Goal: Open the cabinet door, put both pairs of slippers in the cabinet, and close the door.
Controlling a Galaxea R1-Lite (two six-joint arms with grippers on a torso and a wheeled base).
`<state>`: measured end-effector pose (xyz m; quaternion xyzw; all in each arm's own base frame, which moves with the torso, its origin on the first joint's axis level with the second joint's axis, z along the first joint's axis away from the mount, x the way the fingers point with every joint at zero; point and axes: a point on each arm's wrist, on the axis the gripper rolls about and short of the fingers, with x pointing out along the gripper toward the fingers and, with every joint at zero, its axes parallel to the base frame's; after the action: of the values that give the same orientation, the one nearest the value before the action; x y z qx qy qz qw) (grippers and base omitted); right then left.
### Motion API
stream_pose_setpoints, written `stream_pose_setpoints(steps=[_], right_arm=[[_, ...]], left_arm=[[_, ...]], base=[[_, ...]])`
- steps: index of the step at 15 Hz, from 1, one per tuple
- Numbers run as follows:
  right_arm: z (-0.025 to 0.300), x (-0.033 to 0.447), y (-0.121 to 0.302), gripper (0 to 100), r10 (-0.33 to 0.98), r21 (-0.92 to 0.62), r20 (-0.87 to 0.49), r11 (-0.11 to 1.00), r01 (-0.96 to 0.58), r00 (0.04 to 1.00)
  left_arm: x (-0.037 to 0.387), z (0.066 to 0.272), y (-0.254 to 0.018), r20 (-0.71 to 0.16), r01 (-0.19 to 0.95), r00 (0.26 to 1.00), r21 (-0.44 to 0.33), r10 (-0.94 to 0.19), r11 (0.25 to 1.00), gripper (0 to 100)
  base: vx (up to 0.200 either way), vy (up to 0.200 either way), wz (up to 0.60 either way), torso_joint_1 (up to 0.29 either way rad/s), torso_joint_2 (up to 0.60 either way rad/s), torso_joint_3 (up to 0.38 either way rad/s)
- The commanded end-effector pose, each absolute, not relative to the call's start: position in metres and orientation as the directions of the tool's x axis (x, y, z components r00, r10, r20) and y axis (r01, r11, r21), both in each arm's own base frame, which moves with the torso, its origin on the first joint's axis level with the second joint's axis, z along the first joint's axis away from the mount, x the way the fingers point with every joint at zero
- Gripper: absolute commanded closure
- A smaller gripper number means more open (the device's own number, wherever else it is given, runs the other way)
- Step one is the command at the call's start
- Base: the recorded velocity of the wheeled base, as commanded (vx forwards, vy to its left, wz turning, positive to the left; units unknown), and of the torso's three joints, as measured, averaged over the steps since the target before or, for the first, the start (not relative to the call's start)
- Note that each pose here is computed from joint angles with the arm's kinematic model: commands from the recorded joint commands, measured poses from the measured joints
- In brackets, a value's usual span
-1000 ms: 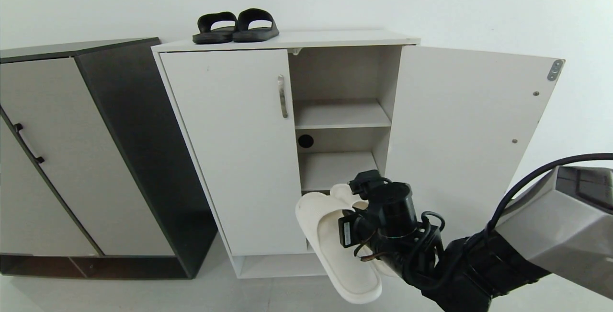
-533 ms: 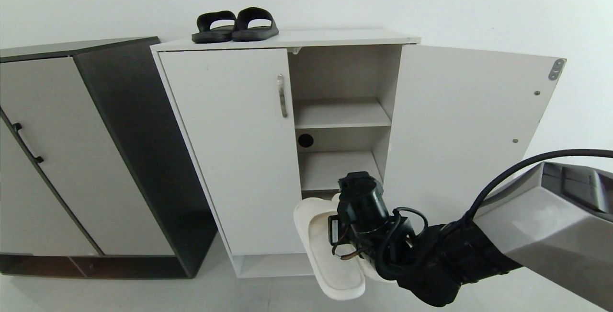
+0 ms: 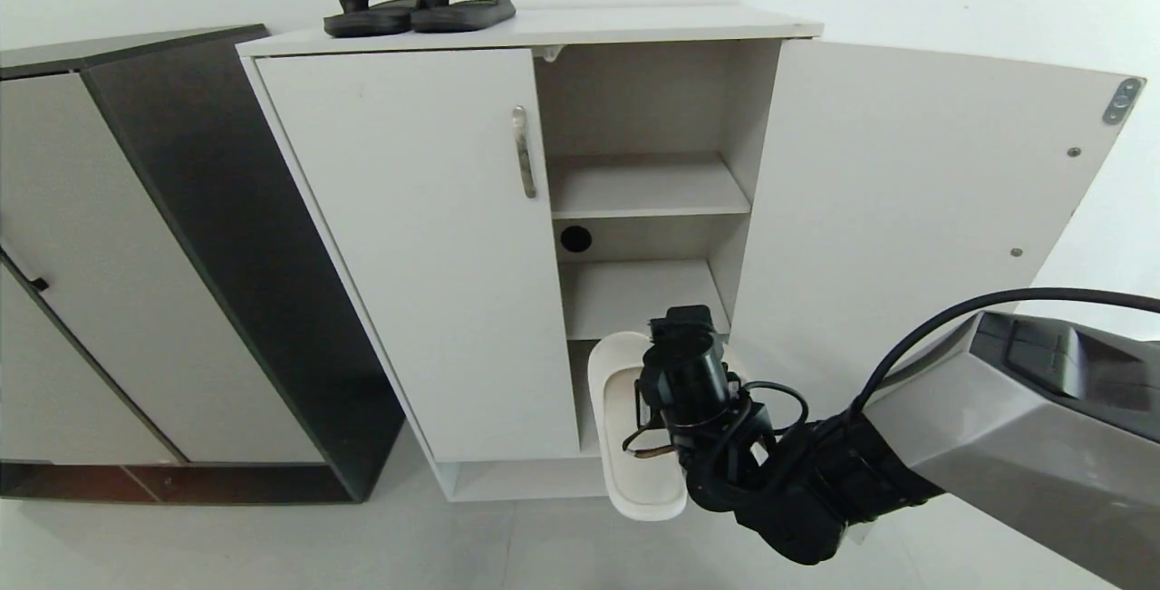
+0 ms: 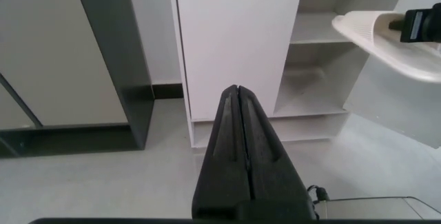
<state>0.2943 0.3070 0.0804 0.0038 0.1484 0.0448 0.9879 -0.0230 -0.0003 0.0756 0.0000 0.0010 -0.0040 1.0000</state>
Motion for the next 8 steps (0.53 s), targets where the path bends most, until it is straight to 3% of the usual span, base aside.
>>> stream_pose_setpoints(steps=[1, 5, 8], right_arm=[[0.077, 0.300, 0.306, 100, 0.065, 0.006, -0.302, 0.998, -0.066, 0.951], [0.079, 0.303, 0.308, 100, 0.057, 0.012, -0.244, 0.998, -0.055, 0.968], [0.083, 0.307, 0.310, 100, 0.055, 0.020, -0.080, 0.998, -0.053, 0.995]], left_arm=[[-0.023, 0.076, 0.000, -0.003, 0.008, 1.000, 0.000, -0.008, 1.000, 100], [-0.023, 0.076, 0.000, -0.002, 0.008, 1.000, 0.000, -0.008, 1.000, 100], [-0.023, 0.075, 0.000, -0.003, 0.008, 1.000, 0.000, -0.008, 1.000, 100]], base=[[0.000, 0.000, 0.00, 0.002, 0.00, -0.193], [0.000, 0.000, 0.00, 0.005, 0.00, -0.194], [0.000, 0.000, 0.00, 0.006, 0.00, -0.202]])
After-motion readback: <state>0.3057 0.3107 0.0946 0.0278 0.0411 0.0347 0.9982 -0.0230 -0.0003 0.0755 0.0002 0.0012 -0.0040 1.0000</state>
